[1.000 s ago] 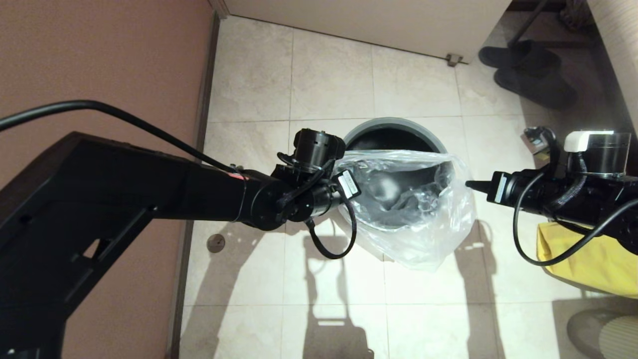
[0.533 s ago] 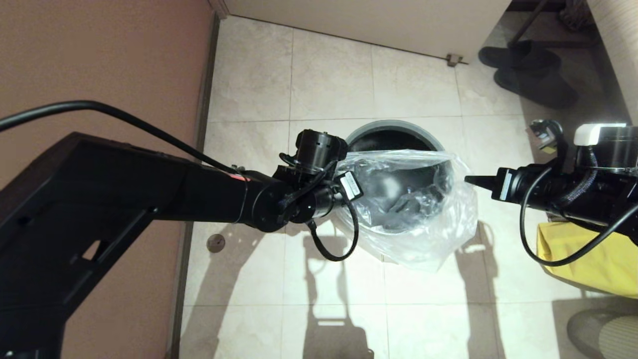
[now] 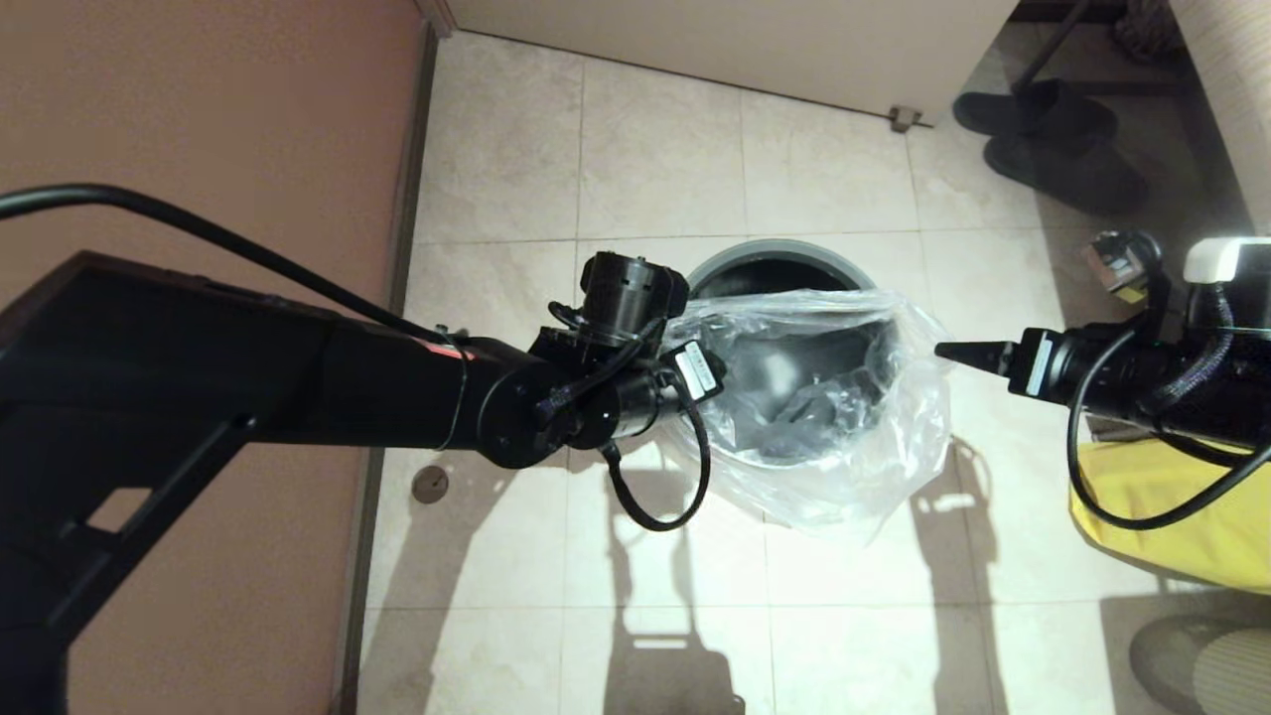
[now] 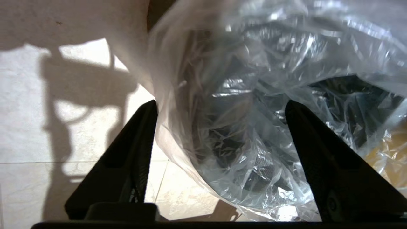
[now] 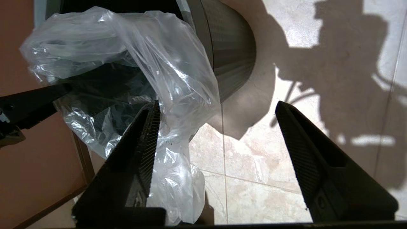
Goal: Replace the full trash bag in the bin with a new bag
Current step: Put the new garbage bag on the trash can
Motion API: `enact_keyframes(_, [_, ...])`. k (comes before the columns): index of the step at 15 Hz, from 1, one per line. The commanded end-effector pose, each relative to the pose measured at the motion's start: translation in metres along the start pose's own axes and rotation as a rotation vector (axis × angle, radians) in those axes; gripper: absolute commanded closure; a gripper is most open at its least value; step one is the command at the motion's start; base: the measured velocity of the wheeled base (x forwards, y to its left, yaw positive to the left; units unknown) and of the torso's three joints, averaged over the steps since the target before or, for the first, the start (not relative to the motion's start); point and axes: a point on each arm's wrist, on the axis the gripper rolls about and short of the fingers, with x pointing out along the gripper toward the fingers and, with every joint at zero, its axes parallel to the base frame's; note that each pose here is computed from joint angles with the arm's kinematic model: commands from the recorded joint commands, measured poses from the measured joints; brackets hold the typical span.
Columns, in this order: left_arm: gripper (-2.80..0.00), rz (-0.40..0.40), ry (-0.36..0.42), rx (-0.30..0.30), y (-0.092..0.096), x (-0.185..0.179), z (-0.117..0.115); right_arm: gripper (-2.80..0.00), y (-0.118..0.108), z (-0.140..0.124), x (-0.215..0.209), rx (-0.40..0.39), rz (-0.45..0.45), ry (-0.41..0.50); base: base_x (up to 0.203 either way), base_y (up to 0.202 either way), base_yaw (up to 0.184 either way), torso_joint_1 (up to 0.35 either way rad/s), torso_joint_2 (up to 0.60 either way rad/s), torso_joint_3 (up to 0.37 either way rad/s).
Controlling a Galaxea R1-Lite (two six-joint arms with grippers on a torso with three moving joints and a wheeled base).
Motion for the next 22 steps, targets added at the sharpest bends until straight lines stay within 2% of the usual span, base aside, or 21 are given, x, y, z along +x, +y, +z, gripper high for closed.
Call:
enact_keyframes(1, [-2.8,-0.003,-0.014,-0.01,0.001,-0.008,0.006,-2.8,0.001,0.008,-0.014,0.0,-0.005,-0.029,0.0,0.0,0.0,0.0,0.0,0.0])
enact_keyframes(6, [-2.8,-0.014,-0.003,-0.003,0.002,-0.034,0.005,-2.8,0.002,0.01,-0.024,0.155,0.098,0.036,0.0,0.0,0.0,0.0,0.0,0.0])
enact_keyframes(9, [-2.8,-0.038,-0.009,-0.002,0.0,-0.052,0.009,-2.8,-0.009,0.006,-0.012,0.204,0.098,0.071,0.0,0.0,0.0,0.0,0.0,0.0])
enact_keyframes(11, [-2.8,-0.055,-0.02,-0.005,-0.003,-0.062,0.014,-2.8,-0.017,0.009,-0.009,0.284,0.16,0.097,0.0,0.0,0.0,0.0,0.0,0.0])
enact_keyframes(14, [-2.8,-0.075,-0.023,0.003,-0.006,-0.061,0.017,-2.8,-0.027,0.017,-0.004,0.346,0.175,0.095,0.0,0.0,0.0,0.0,0.0,0.0])
enact_keyframes(16, [-2.8,-0.104,-0.035,0.02,-0.01,-0.057,0.029,-2.8,-0.03,0.029,-0.007,0.43,0.208,0.083,0.0,0.0,0.0,0.0,0.0,0.0])
enact_keyframes(19, [-2.8,-0.11,-0.029,0.023,-0.017,-0.054,0.037,-2.8,-0.034,0.027,-0.002,0.444,0.222,0.101,0.0,0.0,0.0,0.0,0.0,0.0])
enact_keyframes(20, [0.0,-0.119,-0.027,0.024,-0.019,-0.056,0.037,-2.8,-0.034,0.028,-0.001,0.444,0.221,0.1,0.0,0.0,0.0,0.0,0.0,0.0])
enact_keyframes(21, [0.0,-0.131,-0.029,0.025,-0.022,-0.061,0.037,0.0,-0.035,0.029,-0.001,0.441,0.22,0.097,0.0,0.0,0.0,0.0,0.0,0.0])
enact_keyframes(22, [0.0,-0.133,-0.02,0.03,-0.024,-0.066,0.038,0.0,-0.035,0.029,0.0,0.442,0.22,0.098,0.0,0.0,0.0,0.0,0.0,0.0])
